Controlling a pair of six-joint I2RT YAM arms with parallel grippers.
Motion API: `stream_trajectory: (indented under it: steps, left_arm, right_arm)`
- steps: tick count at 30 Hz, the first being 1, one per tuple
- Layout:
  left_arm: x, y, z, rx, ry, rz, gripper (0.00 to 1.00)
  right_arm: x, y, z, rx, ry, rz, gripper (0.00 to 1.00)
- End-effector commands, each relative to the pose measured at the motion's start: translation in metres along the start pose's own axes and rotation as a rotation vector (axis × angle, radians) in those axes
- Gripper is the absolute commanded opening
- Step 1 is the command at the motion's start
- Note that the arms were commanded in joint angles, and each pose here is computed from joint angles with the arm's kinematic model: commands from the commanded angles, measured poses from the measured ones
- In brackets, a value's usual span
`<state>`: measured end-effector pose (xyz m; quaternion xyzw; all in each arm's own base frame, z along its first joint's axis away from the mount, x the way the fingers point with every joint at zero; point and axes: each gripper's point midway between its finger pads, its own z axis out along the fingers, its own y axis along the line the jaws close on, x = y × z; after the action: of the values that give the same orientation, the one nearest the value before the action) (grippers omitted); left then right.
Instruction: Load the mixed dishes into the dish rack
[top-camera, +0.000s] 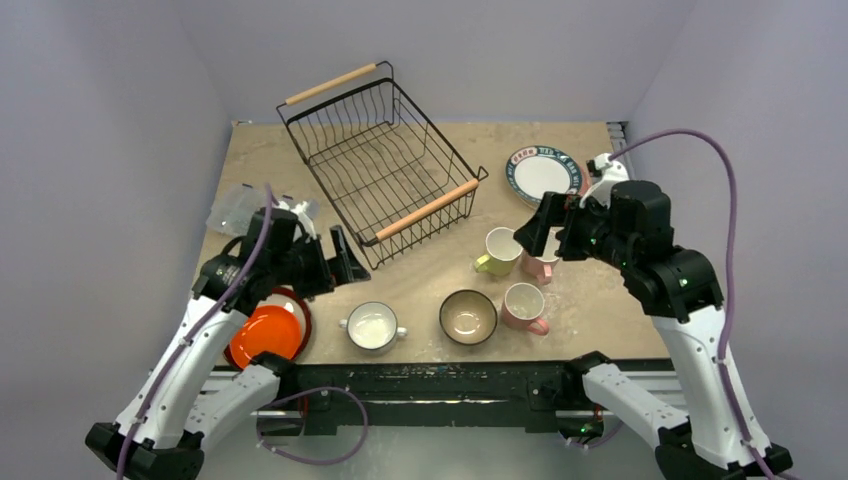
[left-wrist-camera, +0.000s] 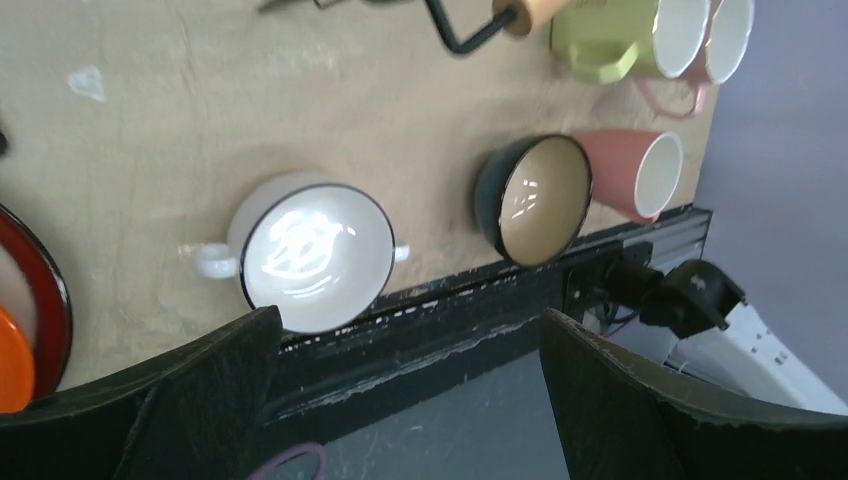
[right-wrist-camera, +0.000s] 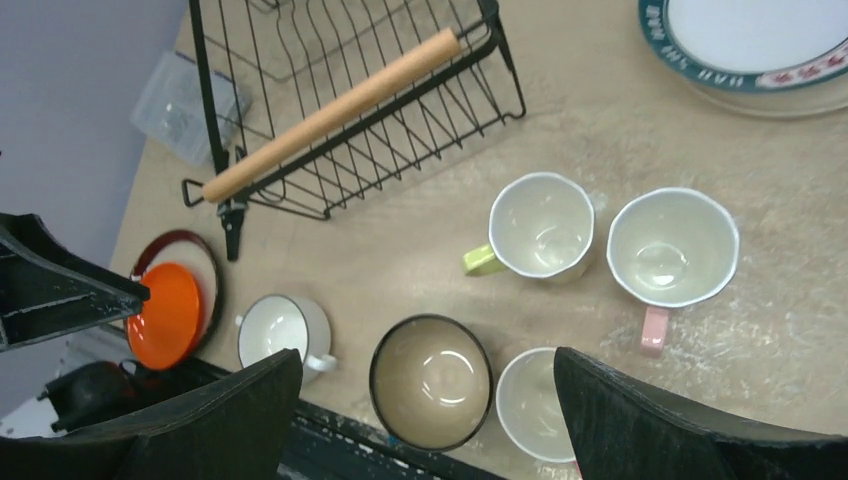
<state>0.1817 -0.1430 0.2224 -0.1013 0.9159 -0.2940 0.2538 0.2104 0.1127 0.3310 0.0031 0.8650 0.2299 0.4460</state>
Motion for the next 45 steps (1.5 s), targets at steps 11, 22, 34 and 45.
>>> stream_trajectory:
  steps: [11, 22, 34, 45]
  left_arm:
    - [0.080, 0.070, 0.045, -0.281, 0.114, 0.076, 0.94]
    - [0.087, 0.102, 0.062, -0.482, 0.123, -0.048, 0.70]
    - [0.118, 0.110, 0.079, -0.528, 0.284, -0.106, 0.49]
    - [0.138, 0.115, 0.095, -0.544, 0.382, -0.105, 0.44]
  right_arm:
    - [0.090, 0.031, 0.037, -0.256, 0.328, -0.030, 0.98]
    - [0.100, 0.043, 0.065, -0.188, 0.346, -0.066, 0.98]
    - [0.109, 0.051, 0.088, -0.167, 0.384, -0.144, 0.98]
    - [0.111, 0.048, 0.092, -0.151, 0.386, -0.169, 0.98]
